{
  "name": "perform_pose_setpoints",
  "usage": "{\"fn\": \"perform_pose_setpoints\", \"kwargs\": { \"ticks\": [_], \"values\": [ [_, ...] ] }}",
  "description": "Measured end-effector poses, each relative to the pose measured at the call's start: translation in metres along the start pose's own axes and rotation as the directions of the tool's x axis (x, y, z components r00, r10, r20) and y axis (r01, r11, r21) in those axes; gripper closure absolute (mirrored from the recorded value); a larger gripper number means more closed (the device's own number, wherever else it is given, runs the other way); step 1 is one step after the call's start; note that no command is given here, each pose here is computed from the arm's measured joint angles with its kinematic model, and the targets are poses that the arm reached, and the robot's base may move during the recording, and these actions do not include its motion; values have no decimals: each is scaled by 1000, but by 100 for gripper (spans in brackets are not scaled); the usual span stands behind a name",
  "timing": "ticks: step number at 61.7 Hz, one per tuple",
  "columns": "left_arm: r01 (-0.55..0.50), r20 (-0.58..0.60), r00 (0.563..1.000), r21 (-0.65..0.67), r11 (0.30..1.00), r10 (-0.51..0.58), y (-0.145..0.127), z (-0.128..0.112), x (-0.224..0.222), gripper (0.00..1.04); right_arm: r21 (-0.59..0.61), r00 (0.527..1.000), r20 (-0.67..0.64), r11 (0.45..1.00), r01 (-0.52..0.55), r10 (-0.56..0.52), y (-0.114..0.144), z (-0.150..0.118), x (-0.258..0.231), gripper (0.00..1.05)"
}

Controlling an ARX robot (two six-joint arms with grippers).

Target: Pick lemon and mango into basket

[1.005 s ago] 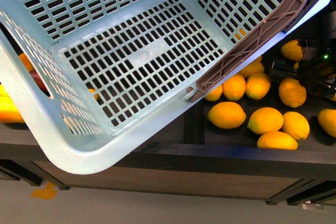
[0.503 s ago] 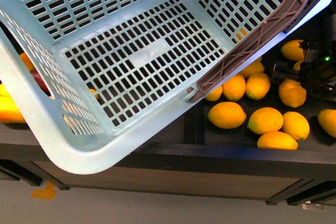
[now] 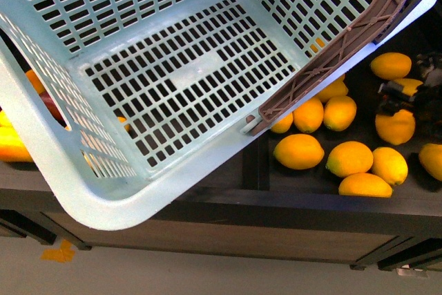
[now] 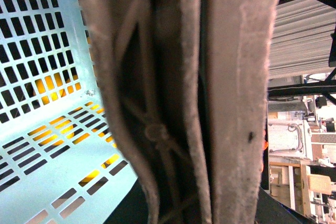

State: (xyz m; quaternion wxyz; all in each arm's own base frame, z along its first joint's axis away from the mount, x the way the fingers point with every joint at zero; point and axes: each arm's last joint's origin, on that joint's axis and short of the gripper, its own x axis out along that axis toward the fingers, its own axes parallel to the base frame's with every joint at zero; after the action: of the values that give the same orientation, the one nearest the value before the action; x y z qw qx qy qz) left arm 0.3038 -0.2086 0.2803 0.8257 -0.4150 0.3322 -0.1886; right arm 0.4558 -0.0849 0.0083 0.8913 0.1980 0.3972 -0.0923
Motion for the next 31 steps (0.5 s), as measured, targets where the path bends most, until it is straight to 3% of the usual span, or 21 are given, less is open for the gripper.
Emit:
{"fn": "perform_pose_setpoints", "kwargs": {
  "ticks": [13, 23, 31],
  "values": [
    [0, 0, 1000, 0, 1000, 0, 0, 0, 0, 88, 69, 950, 263, 979, -193, 169, -13, 56, -112, 42],
    [0, -1, 1000, 0, 1000, 0, 0, 0, 0, 88, 36, 878, 391, 949, -313, 275, -3, 66, -192, 42],
    [0, 0, 1000, 0, 1000, 0, 0, 0, 0, 88, -26, 809, 453, 912, -409, 375, 21, 64, -248, 42]
  ]
}}
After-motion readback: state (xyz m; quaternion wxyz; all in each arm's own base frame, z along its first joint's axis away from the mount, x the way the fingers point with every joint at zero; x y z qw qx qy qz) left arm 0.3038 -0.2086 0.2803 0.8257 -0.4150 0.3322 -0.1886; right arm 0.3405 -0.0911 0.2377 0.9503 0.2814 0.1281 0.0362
